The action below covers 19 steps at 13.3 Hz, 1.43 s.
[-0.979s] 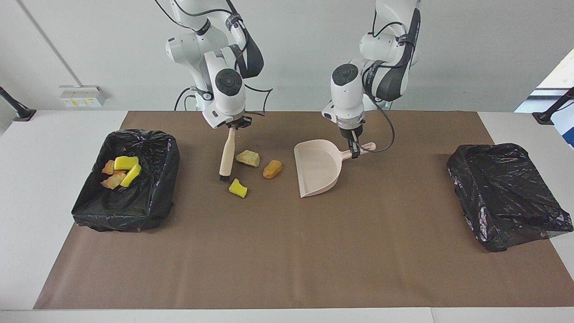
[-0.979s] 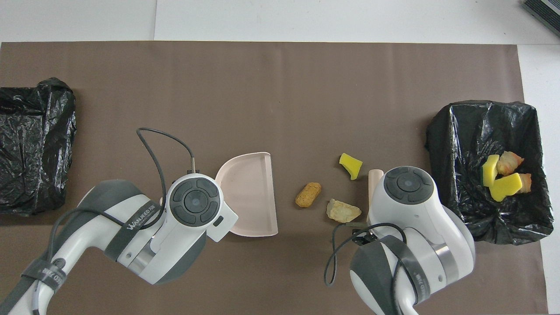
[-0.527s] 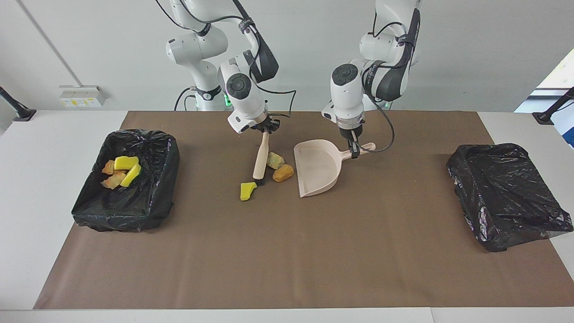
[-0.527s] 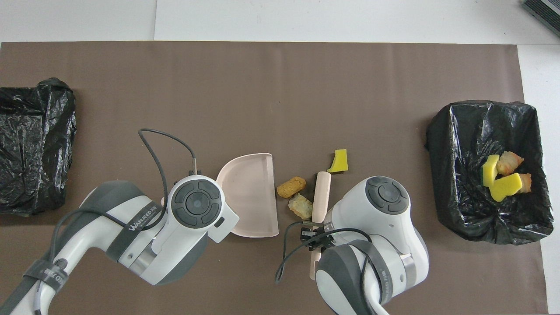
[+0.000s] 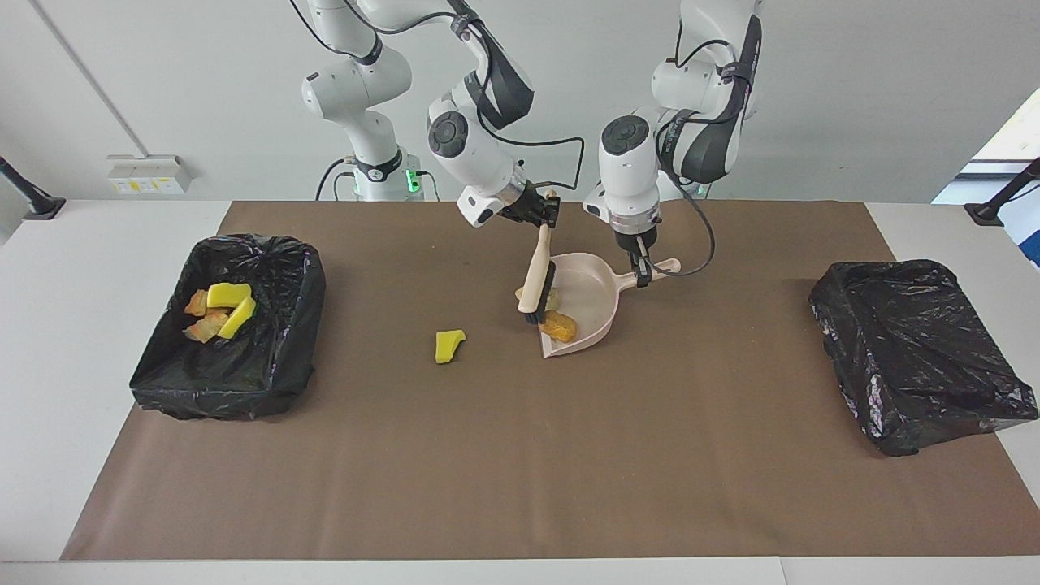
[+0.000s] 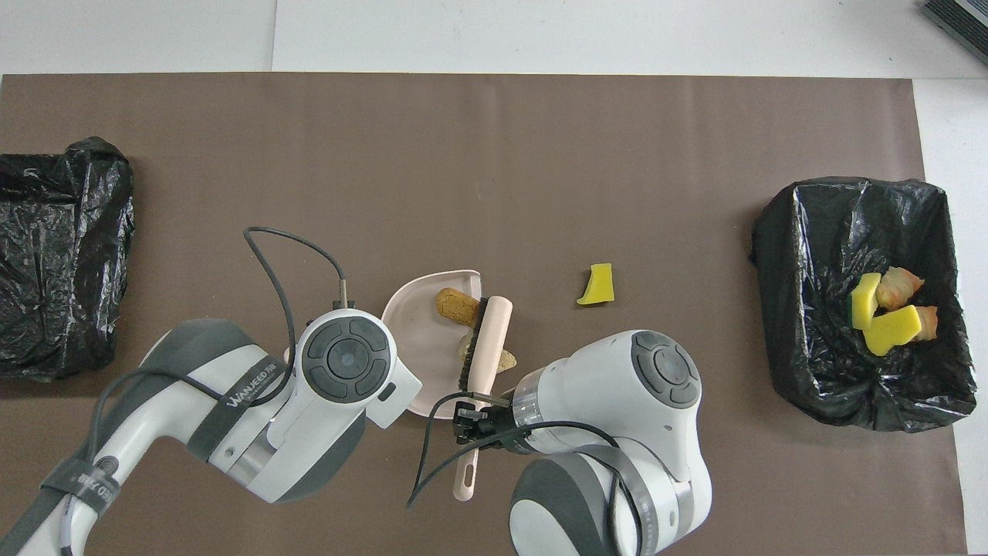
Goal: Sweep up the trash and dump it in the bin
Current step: 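Brush the bread pieces into the dustpan with the right gripper, then reach the brush past the yellow sponge with the right gripper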
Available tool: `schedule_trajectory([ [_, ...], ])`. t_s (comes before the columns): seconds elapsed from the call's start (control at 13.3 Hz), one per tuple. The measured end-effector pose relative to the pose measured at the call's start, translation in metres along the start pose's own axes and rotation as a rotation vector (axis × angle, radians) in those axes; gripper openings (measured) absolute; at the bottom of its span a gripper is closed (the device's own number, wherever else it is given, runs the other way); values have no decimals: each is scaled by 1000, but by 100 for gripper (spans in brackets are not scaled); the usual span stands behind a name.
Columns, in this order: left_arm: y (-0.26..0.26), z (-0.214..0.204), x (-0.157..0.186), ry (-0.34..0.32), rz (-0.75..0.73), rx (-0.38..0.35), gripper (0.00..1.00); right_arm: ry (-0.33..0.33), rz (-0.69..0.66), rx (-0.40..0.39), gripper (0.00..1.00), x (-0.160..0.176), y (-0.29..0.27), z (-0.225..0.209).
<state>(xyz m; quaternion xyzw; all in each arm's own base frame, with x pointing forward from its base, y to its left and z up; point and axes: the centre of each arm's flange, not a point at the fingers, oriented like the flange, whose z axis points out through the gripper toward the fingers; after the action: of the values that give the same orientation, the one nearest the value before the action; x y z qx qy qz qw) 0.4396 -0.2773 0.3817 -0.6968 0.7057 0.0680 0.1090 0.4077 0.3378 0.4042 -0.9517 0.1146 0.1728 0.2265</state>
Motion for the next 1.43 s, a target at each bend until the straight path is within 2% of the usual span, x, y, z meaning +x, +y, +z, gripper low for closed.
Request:
schedule_trajectory([
  [0.15, 0, 0, 0, 0, 0, 0, 32, 11, -45, -115, 26, 7, 14, -38],
  [0.3, 0, 0, 0, 0, 0, 0, 32, 77, -91, -277, 26, 27, 45, -76],
  [0.53, 0, 0, 0, 0, 0, 0, 32, 160, -253, -548, 26, 71, 99, -105],
  [0.68, 0, 0, 0, 0, -1, 0, 32, 157, -337, -719, 26, 107, 135, -115],
  [0.83, 0, 0, 0, 0, 0, 0, 32, 114, -373, -801, 26, 134, 154, -106],
  [0.98, 0, 0, 0, 1, -1, 0, 32, 47, -375, -803, 26, 136, 154, -82],
  [1.13, 0, 1, 0, 1, -1, 0, 32, -33, -369, -691, 26, 114, 131, -53],
  [1.43, 0, 1, -1, 1, -1, 0, 32, -100, -364, -480, 26, 56, 74, -9],
])
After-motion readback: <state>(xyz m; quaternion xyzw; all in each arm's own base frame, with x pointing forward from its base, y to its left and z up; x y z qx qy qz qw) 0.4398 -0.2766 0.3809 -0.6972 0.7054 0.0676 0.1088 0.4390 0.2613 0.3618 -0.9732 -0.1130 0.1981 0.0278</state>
